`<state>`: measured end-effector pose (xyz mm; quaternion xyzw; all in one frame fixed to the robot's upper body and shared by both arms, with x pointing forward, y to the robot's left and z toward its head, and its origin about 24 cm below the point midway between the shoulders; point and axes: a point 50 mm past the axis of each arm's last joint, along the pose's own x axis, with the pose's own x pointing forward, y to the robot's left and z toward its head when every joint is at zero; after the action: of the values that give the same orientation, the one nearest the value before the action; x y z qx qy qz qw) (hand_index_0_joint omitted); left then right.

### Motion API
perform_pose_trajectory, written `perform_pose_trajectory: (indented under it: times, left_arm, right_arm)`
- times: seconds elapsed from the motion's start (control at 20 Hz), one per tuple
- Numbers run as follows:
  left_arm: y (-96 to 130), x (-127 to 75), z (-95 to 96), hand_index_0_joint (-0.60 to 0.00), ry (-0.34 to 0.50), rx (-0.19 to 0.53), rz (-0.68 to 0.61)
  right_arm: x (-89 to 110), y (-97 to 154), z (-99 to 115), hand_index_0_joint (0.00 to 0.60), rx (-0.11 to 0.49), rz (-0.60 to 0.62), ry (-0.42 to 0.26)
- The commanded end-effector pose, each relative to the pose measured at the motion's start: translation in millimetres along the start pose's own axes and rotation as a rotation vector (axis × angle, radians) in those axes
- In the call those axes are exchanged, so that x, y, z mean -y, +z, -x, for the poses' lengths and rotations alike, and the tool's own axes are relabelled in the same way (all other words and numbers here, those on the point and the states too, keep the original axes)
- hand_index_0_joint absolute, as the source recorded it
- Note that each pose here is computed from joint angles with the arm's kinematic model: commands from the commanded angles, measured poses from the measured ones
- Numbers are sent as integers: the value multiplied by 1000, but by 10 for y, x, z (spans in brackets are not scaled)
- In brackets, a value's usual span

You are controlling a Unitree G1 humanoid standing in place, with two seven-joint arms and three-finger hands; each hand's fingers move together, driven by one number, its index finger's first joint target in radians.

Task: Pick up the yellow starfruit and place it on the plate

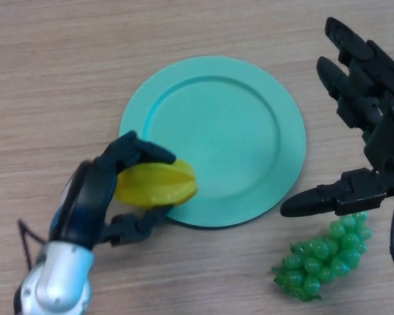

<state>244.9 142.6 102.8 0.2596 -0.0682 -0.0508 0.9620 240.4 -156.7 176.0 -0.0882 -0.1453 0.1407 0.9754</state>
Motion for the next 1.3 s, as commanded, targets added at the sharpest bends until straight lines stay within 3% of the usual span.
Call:
perform_pose_trajectory:
  times: [0.05,0.2,0.3,0.45,0.5,0.65,0.7,0.75,0.9,1.1,1.15,1.3]
  left_arm:
    - [172,-83,-193,-600,42,185,-155]
    - [198,-64,-371,-600,40,213,-152]
    - [244,-99,-444,-600,82,247,-30]
    - [193,-37,-508,-600,70,218,-34]
    - [184,-31,-512,-552,67,212,-42]
    - [167,-21,-559,-152,59,201,-97]
    - [173,-17,-585,-52,52,202,-131]
    - [199,-14,-603,0,41,218,-164]
    - [293,-66,-598,0,50,268,-192]
    - [563,-296,-539,0,109,388,-144]
    - [640,-373,-498,0,125,439,-99]
    - [748,-584,-360,0,101,504,18]
  right_arm:
    - [54,282,12,0,187,30,-24]
    - [52,291,4,0,197,38,-27]
    - [53,293,14,0,195,35,-24]
    - [70,308,36,0,185,27,-22]
    - [71,311,36,0,185,27,-23]
    - [77,321,37,0,195,32,-29]
    - [76,324,38,0,198,35,-31]
    - [72,324,39,0,199,36,-32]
    - [72,357,41,0,221,26,-43]
    - [76,356,19,0,218,66,-51]
    - [67,342,9,0,206,62,-49]
    - [51,332,9,0,191,63,-47]
